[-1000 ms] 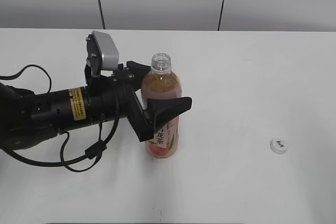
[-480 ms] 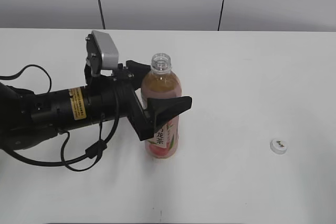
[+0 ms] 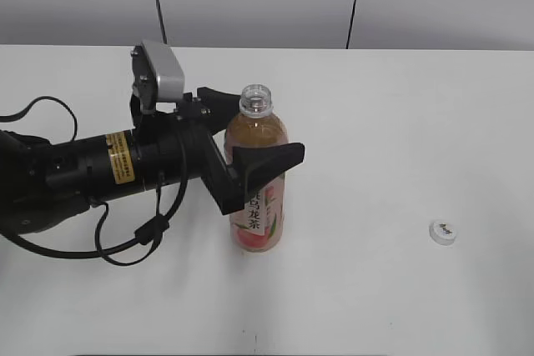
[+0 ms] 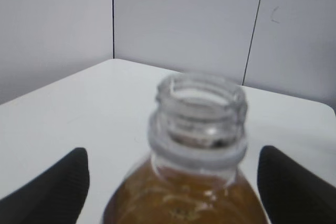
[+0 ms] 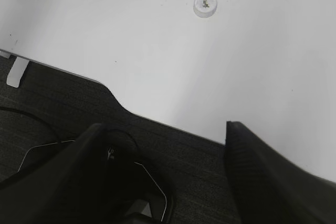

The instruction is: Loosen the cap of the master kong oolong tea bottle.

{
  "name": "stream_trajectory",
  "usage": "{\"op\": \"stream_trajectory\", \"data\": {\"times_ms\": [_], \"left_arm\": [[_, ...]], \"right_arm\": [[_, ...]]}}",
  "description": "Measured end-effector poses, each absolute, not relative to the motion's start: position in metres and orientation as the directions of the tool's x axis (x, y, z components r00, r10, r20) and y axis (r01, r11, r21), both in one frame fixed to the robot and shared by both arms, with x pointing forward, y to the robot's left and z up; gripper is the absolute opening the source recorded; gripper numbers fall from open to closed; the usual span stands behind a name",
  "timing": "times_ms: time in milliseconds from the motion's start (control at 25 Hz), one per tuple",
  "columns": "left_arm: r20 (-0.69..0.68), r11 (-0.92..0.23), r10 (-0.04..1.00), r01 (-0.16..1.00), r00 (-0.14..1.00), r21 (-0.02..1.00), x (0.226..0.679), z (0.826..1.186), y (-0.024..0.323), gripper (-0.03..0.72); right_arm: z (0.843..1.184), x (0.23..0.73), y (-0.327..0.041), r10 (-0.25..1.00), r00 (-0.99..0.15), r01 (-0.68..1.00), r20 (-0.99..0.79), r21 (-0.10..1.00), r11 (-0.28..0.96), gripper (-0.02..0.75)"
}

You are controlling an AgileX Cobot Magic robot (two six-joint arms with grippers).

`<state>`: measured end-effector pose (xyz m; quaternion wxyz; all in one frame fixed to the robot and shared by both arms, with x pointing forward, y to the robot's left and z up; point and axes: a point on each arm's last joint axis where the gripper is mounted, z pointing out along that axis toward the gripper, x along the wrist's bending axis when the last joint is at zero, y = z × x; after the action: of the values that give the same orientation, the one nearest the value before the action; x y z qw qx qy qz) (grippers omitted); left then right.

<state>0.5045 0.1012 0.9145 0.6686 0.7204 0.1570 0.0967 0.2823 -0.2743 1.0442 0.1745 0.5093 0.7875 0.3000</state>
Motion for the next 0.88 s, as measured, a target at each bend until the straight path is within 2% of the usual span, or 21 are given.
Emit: {"op": "stream_trajectory", "data": {"times_ms": [240,520,880], "left_arm": [[-0.036,-0.019,0.365,0.046,0.93,0.999,0.504,0.934,0.102,0.591],[-0.035,-0.01,0.374,0.042,0.927,0.999,0.505,0.938,0.103,0.591],[0.008,0.039,0.394,-0.026,0.919,0.999,0.498,0.983,0.108,0.591]], "right_arm": [[1.044,0.282,-0.274,0.907,-0.42,0.697,0.031,0.65,0.301,0.519],[1.044,0.282,-0.274,0.907,-0.42,0.697,0.031,0.65,0.301,0.519],[1.044,0.282,-0.274,0.907,-0.42,0.697,0.031,0.65,0.301,0.519]]}}
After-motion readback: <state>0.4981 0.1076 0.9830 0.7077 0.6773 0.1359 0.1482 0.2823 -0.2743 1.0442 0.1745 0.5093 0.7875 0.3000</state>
